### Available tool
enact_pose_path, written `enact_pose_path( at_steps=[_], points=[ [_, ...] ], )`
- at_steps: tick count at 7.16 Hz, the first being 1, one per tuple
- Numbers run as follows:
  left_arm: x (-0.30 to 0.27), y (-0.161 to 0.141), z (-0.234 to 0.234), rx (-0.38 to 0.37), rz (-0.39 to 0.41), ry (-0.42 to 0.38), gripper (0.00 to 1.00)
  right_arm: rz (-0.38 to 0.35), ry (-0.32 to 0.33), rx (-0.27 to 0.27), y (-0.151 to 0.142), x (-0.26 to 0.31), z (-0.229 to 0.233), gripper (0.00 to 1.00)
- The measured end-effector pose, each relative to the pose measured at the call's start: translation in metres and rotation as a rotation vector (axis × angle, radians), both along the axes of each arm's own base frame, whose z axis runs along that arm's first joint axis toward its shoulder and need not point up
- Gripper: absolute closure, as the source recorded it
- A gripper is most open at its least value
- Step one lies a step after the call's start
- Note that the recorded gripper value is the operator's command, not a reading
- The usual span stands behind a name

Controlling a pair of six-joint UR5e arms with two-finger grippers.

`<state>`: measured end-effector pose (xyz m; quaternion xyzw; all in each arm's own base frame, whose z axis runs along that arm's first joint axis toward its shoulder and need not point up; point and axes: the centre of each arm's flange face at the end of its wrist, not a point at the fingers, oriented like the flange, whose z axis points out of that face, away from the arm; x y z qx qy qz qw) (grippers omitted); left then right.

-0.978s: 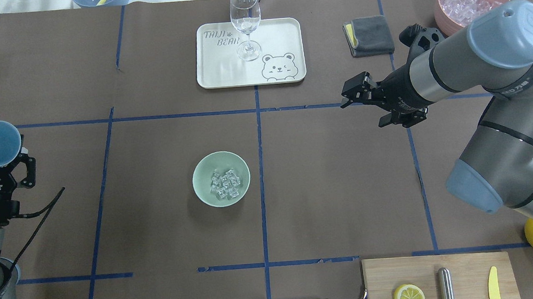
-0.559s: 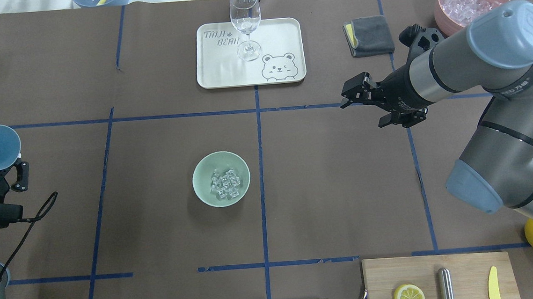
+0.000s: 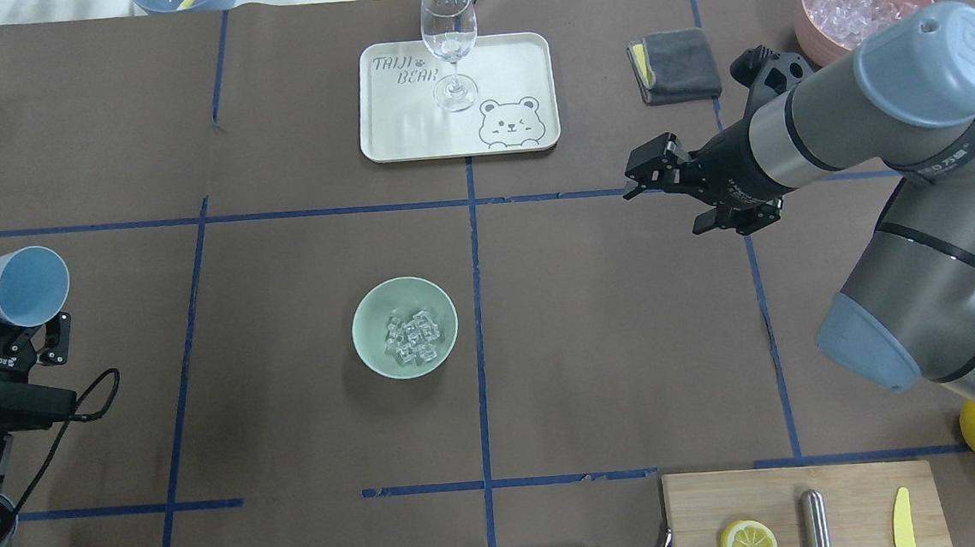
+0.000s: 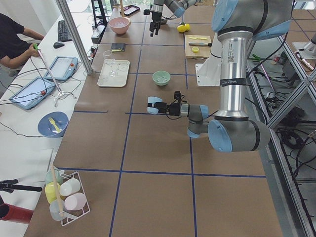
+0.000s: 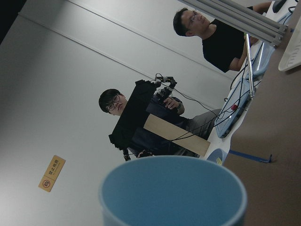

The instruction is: Pour ice into bowl

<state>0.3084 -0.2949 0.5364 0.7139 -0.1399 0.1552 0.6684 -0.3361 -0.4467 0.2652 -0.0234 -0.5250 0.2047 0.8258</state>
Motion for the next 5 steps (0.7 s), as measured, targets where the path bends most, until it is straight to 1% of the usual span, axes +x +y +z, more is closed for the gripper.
enact_pose_path(
  at_steps=[1, 4, 5],
  points=[
    [0.006, 0.003, 0.0, -0.006, 0.008, -0.05, 1.0, 0.001, -0.001, -0.001, 0.0, 0.0, 0.0, 0.0],
    [0.025, 0.003, 0.0, -0.032, 0.016, -0.267, 1.0, 0.001, -0.002, -0.004, 0.001, 0.0, -0.001, 0.0],
    [0.032, 0.002, 0.0, -0.041, 0.018, -0.32, 1.0, 0.001, -0.003, -0.004, 0.001, 0.0, -0.001, 0.0]
  ],
)
